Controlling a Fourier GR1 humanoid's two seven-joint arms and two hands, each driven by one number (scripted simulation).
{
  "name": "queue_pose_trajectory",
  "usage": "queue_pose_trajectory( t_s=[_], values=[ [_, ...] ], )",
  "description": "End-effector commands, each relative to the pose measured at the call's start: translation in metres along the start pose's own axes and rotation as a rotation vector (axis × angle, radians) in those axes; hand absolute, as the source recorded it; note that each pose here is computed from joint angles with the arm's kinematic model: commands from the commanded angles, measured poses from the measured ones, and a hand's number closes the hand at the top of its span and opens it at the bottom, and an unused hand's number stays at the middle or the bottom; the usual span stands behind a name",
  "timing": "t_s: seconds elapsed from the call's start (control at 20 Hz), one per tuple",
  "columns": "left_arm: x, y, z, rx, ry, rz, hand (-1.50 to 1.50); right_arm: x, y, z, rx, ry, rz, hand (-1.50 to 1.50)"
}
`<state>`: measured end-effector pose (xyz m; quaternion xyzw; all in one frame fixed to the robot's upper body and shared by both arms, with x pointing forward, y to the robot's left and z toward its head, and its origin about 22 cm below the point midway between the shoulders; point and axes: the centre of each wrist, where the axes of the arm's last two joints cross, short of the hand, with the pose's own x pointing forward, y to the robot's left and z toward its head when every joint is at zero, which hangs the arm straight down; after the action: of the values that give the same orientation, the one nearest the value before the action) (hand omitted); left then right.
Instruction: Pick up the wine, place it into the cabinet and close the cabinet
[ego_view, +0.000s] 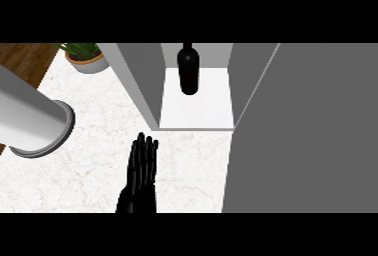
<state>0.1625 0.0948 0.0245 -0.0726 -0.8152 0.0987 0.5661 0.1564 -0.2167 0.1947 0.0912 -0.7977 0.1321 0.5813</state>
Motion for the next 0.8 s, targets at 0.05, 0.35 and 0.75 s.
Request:
queue_pose_trajectory(
  t_s=[0.05, 0.35, 0.75],
  values=[
    [0.016, 0.019, 0.006, -0.041, -0.006, 0.019, -1.50, 0.013, 0.005, 0.014, 0.148, 0.024, -0.059, 1.50],
    [0.046, 0.062, 0.017, -0.124, 0.027, 0.012, -1.50, 0.009, 0.016, 0.002, 0.170, 0.016, -0.020, 1.50],
    [0.071, 0.088, 0.022, -0.091, -0.017, 0.010, -1.50, 0.005, 0.022, 0.026, 0.287, 0.112, -0.179, 1.50]
  ],
)
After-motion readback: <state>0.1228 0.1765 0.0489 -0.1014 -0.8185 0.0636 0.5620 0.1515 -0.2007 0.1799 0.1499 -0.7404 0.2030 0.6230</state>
